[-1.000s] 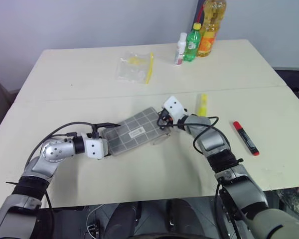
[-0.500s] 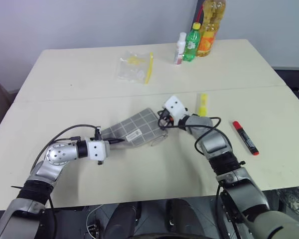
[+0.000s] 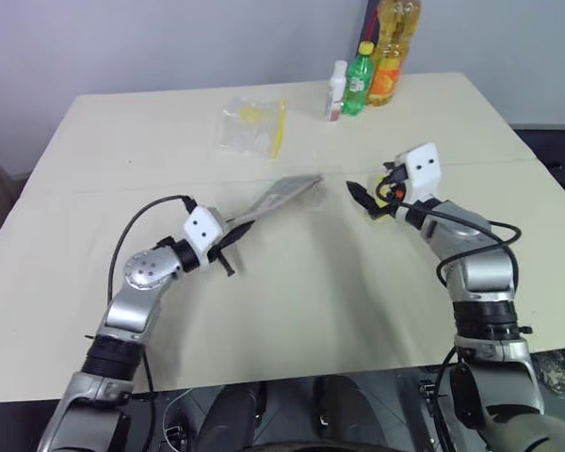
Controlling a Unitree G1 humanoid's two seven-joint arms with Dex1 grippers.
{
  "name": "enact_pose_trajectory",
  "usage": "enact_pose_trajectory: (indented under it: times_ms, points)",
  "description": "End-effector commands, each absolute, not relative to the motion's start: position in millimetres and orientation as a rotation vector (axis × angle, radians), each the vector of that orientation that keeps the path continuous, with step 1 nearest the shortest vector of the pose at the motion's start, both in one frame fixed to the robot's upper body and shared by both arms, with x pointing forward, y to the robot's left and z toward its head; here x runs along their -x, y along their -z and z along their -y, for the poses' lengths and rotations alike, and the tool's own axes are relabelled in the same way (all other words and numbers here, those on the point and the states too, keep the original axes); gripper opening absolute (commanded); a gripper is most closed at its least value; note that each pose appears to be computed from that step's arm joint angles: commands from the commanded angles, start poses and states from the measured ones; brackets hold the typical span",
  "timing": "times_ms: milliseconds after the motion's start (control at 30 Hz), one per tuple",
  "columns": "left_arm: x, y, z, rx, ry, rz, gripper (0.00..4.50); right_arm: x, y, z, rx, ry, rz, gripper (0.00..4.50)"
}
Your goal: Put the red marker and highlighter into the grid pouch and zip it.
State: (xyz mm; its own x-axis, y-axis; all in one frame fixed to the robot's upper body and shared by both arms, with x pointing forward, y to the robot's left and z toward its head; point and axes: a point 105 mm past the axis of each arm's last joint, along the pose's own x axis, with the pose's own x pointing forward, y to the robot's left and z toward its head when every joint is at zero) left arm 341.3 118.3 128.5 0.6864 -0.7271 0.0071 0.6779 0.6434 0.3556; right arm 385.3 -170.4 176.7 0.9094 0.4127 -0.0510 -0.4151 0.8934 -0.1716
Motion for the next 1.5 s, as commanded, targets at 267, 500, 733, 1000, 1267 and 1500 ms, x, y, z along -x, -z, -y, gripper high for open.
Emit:
enact_pose_trajectory:
  times_ms: [267,500,733,1000,1267,1500]
  points:
    - [-343,-164,-93,-0.237,0.816,0.258,0.00,-383,-177,128,0.173,-0.509,-0.003,4.47]
    - [-335,-163,-90,-0.229,0.838,0.254,0.00,-399,-175,128,0.190,-0.459,-0.004,3.94]
    - [-332,-161,-90,-0.229,0.841,0.248,0.00,-399,-177,122,0.188,-0.487,0.013,0.54]
    - [-334,-155,-84,-0.306,0.834,0.253,0.00,-373,-174,93,0.409,-0.661,0.014,0.06]
    - [-342,-151,-72,-0.324,0.811,0.265,0.00,-346,-174,71,0.522,-0.797,0.004,0.06]
    - [-351,-143,-57,-0.337,0.766,0.257,0.00,-314,-172,42,0.562,-0.966,0.003,0.06]
